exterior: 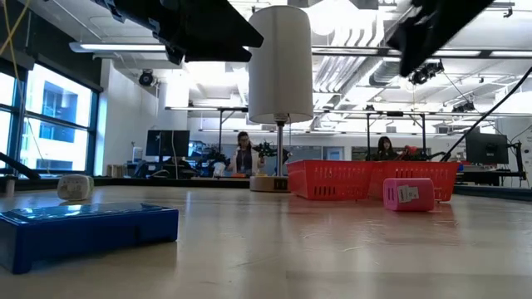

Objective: Pick & Place Office items
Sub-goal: Put the pink charger adapter into the right red bin

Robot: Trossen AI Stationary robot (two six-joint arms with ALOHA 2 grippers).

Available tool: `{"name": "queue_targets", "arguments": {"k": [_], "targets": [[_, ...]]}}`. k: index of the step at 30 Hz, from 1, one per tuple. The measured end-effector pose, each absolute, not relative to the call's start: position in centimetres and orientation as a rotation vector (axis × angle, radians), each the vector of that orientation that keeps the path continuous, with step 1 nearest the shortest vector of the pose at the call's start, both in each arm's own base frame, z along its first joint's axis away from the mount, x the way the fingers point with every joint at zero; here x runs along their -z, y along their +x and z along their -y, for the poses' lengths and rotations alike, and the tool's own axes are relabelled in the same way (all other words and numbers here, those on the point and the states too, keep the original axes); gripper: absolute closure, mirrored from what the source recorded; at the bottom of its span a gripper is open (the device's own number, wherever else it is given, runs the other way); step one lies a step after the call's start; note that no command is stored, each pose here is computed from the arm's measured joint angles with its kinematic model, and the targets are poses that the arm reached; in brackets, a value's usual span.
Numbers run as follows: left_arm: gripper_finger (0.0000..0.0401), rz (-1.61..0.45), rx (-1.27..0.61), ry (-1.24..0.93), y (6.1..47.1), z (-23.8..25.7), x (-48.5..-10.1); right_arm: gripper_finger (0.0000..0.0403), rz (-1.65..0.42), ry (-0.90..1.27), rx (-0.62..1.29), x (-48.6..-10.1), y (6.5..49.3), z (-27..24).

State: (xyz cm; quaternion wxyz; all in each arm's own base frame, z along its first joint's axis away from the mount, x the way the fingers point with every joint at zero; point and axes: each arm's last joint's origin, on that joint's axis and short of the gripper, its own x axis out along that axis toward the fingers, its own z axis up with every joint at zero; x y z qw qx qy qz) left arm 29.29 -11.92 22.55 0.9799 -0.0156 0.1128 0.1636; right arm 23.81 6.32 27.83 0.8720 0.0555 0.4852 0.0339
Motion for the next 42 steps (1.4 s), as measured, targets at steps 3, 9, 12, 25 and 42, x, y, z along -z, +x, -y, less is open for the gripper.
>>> {"name": "queue_targets", "arguments": {"k": [3,9,12,25,42], "targets": [[0.0174,-0.229,-0.33,-0.031,29.3,11.9,-22.5,0.0148,-1.044,0.132,-0.088,-27.7,23.2,-7.5],[0.0174,-0.228,-0.329,-0.032,29.3,11.9,-22.5,0.0148,-1.044,0.079,-0.051,-26.7,22.2,-9.5],[0.0174,-0.229,-0.33,-0.032,29.3,11.9,-22.5,0.0148,-1.054,0.061,-0.021,-25.8,21.7,-10.1],[0.0174,-0.231,-0.33,-0.032,29.3,11.9,-22.5,0.0148,-1.072,0.16,0.057,-23.0,20.8,-10.6],[0.0174,-0.23,-0.33,-0.032,29.3,11.9,-22.5,0.0148,-1.023,0.363,0.073,-16.0,18.2,-11.6]]}}
